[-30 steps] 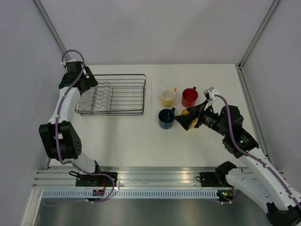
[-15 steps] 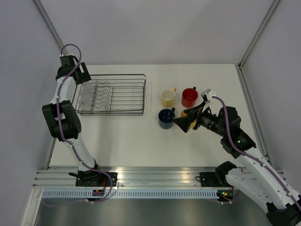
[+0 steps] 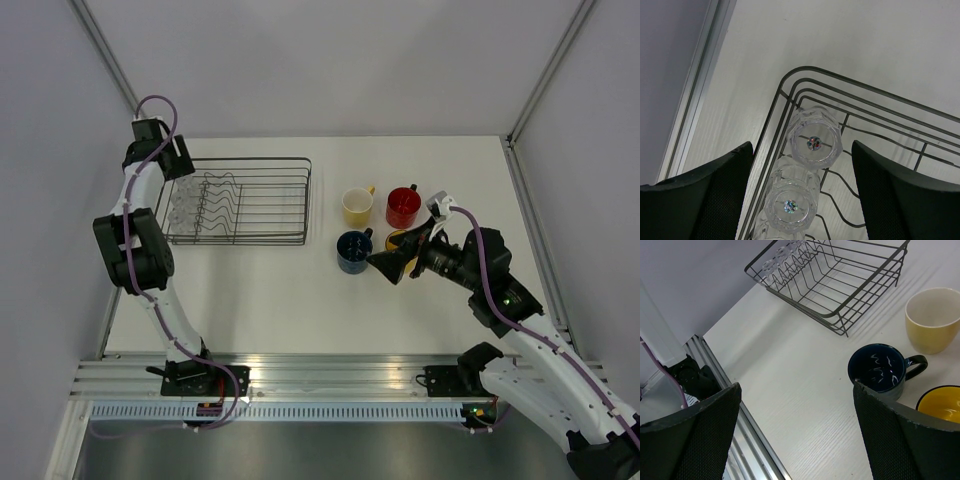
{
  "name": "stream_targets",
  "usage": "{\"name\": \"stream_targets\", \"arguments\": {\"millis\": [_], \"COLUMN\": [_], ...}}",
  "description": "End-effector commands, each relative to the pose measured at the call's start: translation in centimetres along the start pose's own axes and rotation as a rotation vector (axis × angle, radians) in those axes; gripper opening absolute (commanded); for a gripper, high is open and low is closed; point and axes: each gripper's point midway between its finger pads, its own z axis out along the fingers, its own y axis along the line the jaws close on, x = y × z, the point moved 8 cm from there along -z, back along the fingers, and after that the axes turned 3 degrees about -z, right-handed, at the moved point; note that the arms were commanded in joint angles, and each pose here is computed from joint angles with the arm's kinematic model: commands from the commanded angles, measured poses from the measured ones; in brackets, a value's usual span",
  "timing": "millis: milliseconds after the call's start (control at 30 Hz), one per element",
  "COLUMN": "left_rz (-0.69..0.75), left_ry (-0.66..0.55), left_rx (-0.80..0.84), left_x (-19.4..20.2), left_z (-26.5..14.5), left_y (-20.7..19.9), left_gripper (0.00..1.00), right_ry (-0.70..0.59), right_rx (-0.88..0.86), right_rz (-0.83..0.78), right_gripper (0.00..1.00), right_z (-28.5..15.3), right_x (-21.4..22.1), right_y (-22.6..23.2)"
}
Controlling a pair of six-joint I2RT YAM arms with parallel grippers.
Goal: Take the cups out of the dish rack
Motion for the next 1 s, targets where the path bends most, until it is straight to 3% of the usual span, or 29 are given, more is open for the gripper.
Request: {"name": "stream_targets", "arguments": {"millis": [0, 167, 533, 967], "left_rz": [0.044, 0.068, 0.028, 0.054], "left_ry": [-0.014, -0.031, -0.144, -0.008], "left_rx": [0.016, -0.07, -0.023, -0.011], "left_x": [-0.8, -0.7, -4.0, -1.0], "left_z": [0.3, 0.0, -4.0, -0.1], "left_y": [-0.6, -1.1, -2.0, -3.5], "left_gripper": [0.83, 0.83, 0.84, 0.8], "right_ry": [-0.034, -0.041, -0.023, -0.02], "right_rx": [-0.041, -0.048, -0.056, -0.067], "right_rz": [-0.015, -0.019, -0.013, -0.013], "right_gripper": [0.96, 0.96, 0.95, 0.94], "right_z": [0.0, -0.1, 0.1, 0.1], "right_x": [-0.5, -0.5, -0.1, 0.0], "right_y": [0.4, 0.5, 0.4, 0.5]}}
